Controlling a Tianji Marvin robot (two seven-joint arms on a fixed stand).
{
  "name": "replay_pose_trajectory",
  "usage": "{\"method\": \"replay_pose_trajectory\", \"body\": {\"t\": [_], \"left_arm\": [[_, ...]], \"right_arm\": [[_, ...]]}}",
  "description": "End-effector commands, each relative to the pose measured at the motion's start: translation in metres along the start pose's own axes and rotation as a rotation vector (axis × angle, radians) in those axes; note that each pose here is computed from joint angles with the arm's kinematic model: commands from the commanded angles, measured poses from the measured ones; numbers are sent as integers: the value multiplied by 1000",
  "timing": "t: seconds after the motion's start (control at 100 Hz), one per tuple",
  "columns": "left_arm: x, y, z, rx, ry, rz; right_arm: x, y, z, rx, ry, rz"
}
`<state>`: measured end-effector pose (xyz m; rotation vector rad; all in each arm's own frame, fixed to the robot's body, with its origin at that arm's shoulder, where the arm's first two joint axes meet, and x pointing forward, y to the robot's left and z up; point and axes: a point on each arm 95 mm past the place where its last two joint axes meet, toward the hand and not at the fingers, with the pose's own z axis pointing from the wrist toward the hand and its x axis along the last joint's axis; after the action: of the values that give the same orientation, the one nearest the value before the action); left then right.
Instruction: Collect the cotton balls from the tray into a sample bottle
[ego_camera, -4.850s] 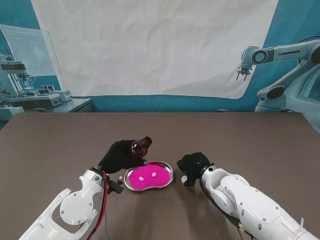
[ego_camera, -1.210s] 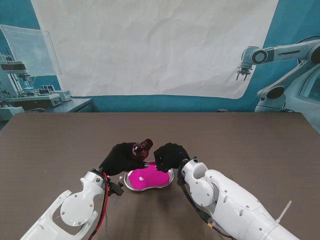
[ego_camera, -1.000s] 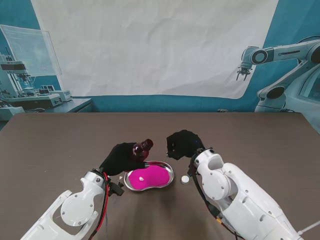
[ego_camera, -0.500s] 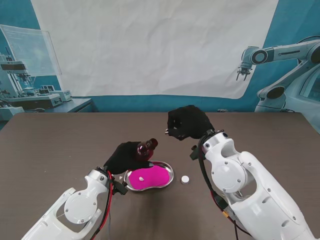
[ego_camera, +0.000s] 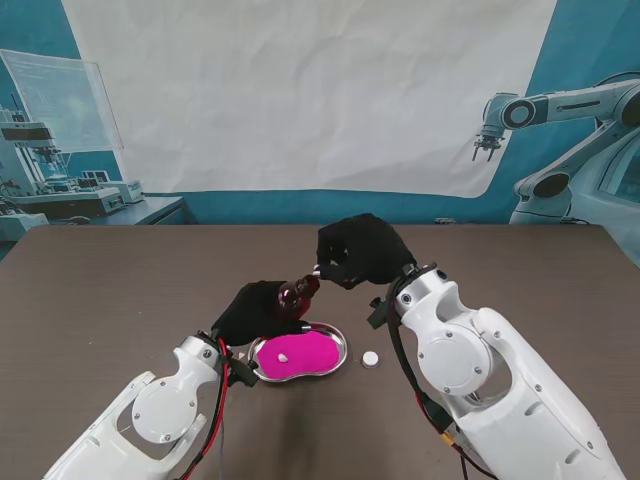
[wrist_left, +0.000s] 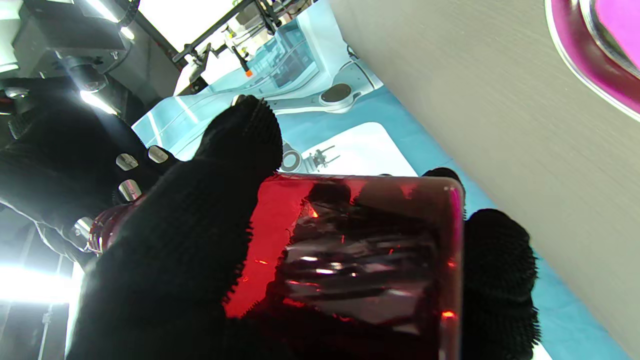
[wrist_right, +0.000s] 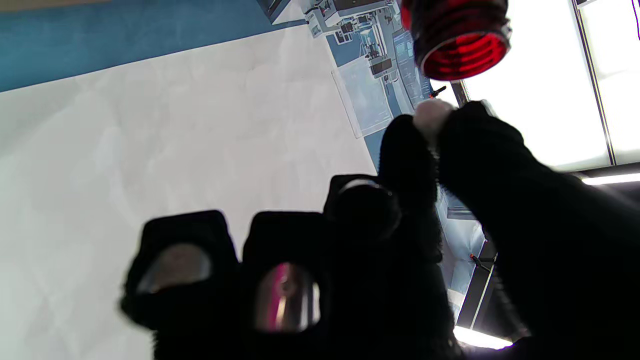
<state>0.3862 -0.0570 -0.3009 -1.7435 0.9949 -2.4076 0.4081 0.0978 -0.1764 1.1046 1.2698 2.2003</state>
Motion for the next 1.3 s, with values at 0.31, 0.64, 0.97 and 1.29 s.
{"method": "replay_pose_trajectory", "body": {"t": [0.31, 0.64, 0.97, 1.29], "left_arm": [[2, 3, 2, -14, 7, -6], [2, 3, 2, -12, 11, -8], [9, 2, 0, -7, 41, -10], [12, 2, -1, -12, 55, -6]], "right_arm": [[6, -17, -3, 41, 26, 19], [5, -23, -3, 59, 32, 9], [2, -19, -3, 77, 31, -11], [-1, -13, -5, 84, 25, -14]]}}
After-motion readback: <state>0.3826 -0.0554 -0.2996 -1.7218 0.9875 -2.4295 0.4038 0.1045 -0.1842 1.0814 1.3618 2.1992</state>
